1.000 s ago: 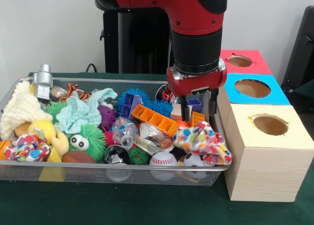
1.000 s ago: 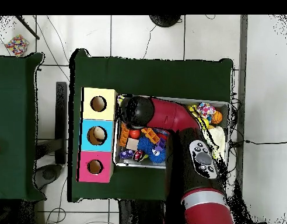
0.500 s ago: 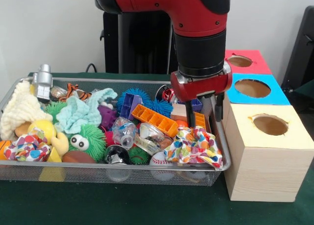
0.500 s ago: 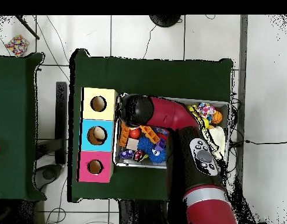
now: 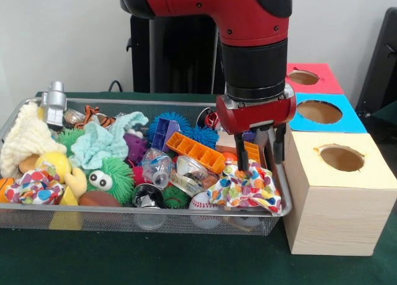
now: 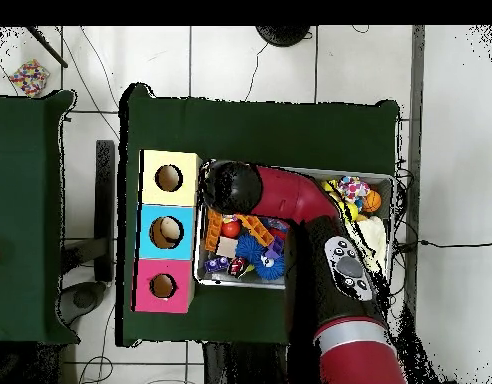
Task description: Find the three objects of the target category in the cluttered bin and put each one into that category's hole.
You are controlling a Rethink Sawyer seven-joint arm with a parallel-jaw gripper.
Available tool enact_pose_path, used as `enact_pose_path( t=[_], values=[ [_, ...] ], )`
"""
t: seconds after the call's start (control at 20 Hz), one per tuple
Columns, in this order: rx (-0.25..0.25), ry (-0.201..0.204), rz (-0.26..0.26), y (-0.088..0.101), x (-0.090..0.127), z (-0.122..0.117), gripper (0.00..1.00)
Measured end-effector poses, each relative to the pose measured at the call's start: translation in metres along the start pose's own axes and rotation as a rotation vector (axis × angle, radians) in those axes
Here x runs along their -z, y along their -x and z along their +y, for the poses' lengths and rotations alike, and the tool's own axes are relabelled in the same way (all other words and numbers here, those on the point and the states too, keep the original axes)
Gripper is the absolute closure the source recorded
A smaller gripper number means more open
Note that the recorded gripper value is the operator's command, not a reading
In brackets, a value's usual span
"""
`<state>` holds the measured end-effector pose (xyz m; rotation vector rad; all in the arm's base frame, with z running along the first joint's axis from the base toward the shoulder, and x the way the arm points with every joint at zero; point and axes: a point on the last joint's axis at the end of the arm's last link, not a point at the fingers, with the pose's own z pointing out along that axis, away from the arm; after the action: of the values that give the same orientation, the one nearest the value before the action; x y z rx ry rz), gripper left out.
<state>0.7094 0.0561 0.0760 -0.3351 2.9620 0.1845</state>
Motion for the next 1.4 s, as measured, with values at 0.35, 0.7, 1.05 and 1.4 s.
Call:
enact_pose_path(
  t=[0.35,0.7,1.05,1.4],
  values=[
    [0.007,-0.003,0.005,-0.001,-0.002,0.004,0.0],
    [0.019,-0.016,0.03,-0.012,-0.014,-0.001,0.0],
    [0.103,-0.072,0.079,-0.038,-0.031,-0.011,0.0],
    [0.132,-0.092,0.072,-0.048,-0.044,-0.019,0.0]
  ],
)
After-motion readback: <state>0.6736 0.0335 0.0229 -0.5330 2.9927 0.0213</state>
